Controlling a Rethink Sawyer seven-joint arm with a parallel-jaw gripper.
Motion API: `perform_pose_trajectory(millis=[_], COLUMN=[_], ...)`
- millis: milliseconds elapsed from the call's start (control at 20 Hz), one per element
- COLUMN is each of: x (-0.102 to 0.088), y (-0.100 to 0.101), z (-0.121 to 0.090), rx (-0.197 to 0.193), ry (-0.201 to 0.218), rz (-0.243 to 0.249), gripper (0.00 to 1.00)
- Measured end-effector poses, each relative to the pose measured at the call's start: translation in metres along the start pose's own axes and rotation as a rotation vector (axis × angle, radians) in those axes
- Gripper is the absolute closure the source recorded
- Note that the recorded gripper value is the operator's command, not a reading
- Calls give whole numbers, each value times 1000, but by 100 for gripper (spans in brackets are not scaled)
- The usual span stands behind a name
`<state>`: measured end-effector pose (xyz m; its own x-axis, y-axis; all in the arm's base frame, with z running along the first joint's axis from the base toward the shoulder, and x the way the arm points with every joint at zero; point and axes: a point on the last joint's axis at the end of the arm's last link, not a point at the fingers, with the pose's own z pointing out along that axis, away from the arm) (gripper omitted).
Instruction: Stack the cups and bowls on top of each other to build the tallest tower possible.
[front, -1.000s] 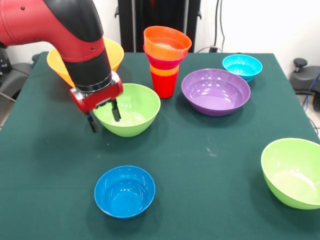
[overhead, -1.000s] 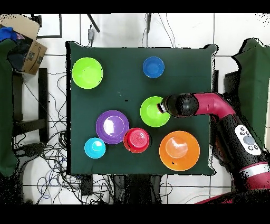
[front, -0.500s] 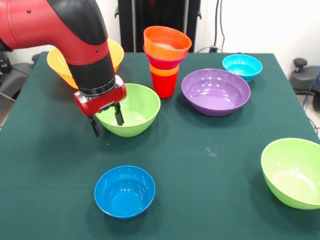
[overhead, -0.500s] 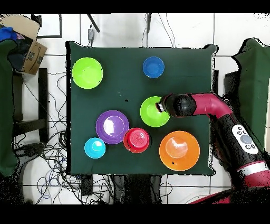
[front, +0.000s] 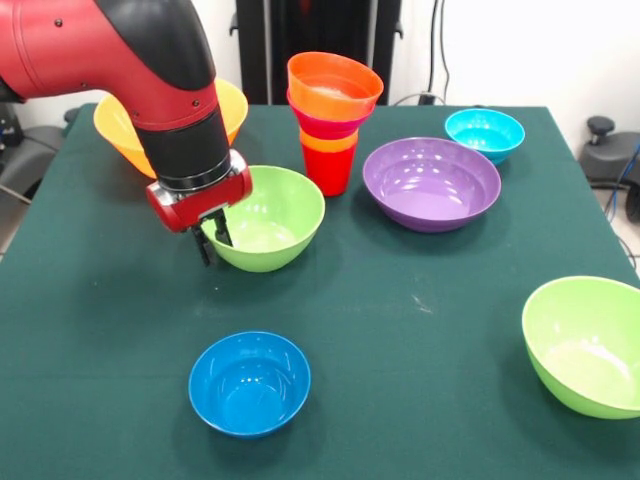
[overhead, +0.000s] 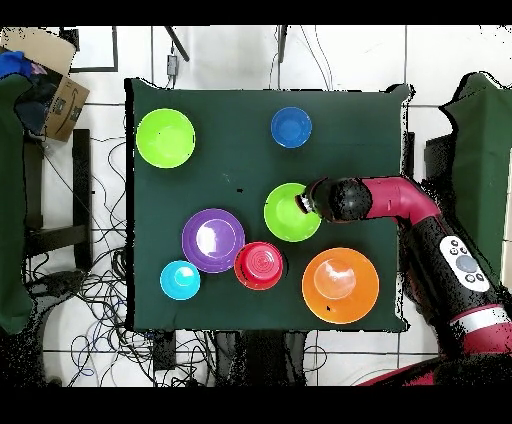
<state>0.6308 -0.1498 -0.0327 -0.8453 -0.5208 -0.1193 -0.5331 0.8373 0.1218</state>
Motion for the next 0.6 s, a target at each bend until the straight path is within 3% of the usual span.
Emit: perform_pose_trajectory(millis=[600], x=[-3], y=[0], z=[-2], rx=[6], ry=[0], rz=[-6], gripper=[100])
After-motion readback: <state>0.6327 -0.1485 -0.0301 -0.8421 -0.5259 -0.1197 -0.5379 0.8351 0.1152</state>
